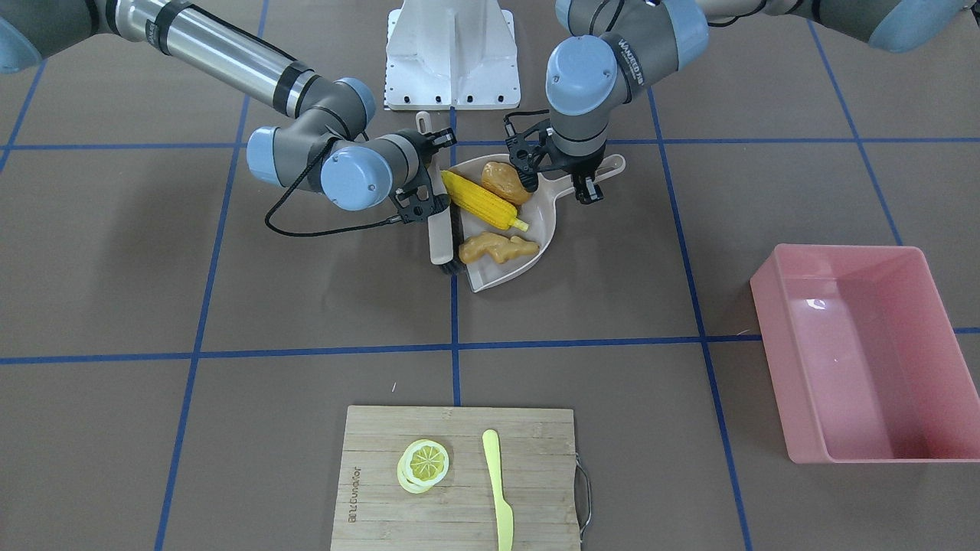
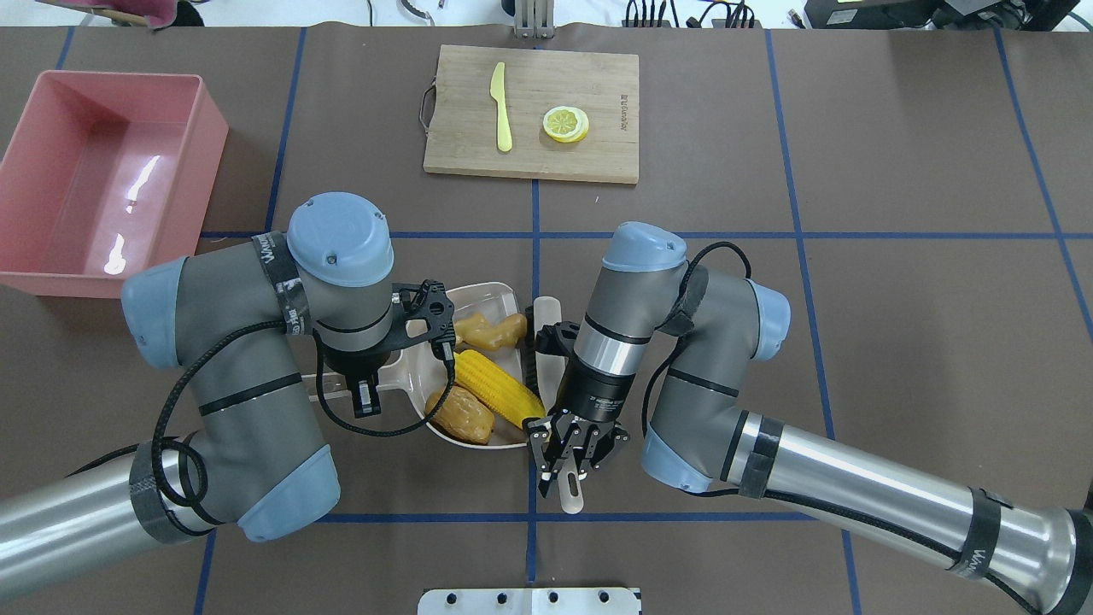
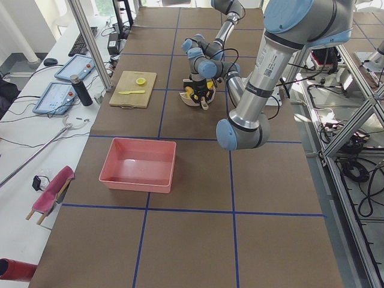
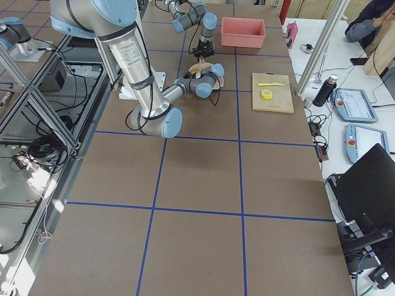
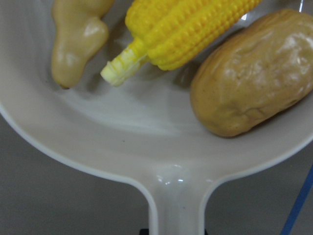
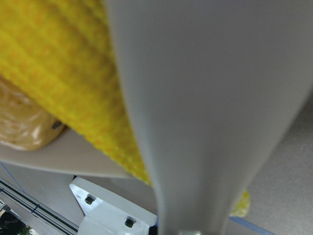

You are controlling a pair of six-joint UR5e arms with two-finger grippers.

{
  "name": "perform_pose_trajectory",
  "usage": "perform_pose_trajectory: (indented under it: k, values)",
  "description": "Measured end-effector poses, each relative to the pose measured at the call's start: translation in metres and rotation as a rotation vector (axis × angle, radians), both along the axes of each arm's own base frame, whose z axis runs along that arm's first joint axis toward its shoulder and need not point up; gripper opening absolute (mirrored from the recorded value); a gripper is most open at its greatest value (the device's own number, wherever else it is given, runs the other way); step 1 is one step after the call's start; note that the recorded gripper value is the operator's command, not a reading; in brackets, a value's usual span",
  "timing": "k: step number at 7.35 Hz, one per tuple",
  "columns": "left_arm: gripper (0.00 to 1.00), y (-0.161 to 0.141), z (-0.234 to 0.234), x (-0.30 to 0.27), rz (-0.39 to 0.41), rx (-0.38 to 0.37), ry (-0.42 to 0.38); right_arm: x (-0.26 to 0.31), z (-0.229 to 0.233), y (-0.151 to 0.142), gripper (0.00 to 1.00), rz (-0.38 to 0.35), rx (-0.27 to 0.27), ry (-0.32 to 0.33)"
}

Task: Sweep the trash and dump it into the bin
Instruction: 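Push the remaining food into the dustpan with the right gripper's brush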

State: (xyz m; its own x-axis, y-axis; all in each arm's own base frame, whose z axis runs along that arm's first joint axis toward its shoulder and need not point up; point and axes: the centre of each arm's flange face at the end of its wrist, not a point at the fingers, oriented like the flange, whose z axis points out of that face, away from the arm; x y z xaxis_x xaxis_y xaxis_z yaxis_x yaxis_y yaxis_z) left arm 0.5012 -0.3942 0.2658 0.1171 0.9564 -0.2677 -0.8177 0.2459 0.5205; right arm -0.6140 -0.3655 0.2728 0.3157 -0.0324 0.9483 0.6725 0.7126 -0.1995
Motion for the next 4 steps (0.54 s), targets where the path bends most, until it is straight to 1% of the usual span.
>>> perform_pose_trajectory:
  k: [2, 4]
  values:
    - [0.0, -0.001, -0.003, 0.0, -0.001, 0.009, 0.019, 0.001, -0.007, 0.001, 0.0, 0.006, -0.005, 0.004]
    - [0.0, -0.004, -0.01, -0.001, -0.011, 0.033, 0.064, 0.014, -0.016, -0.005, 0.0, 0.03, -0.019, 0.008]
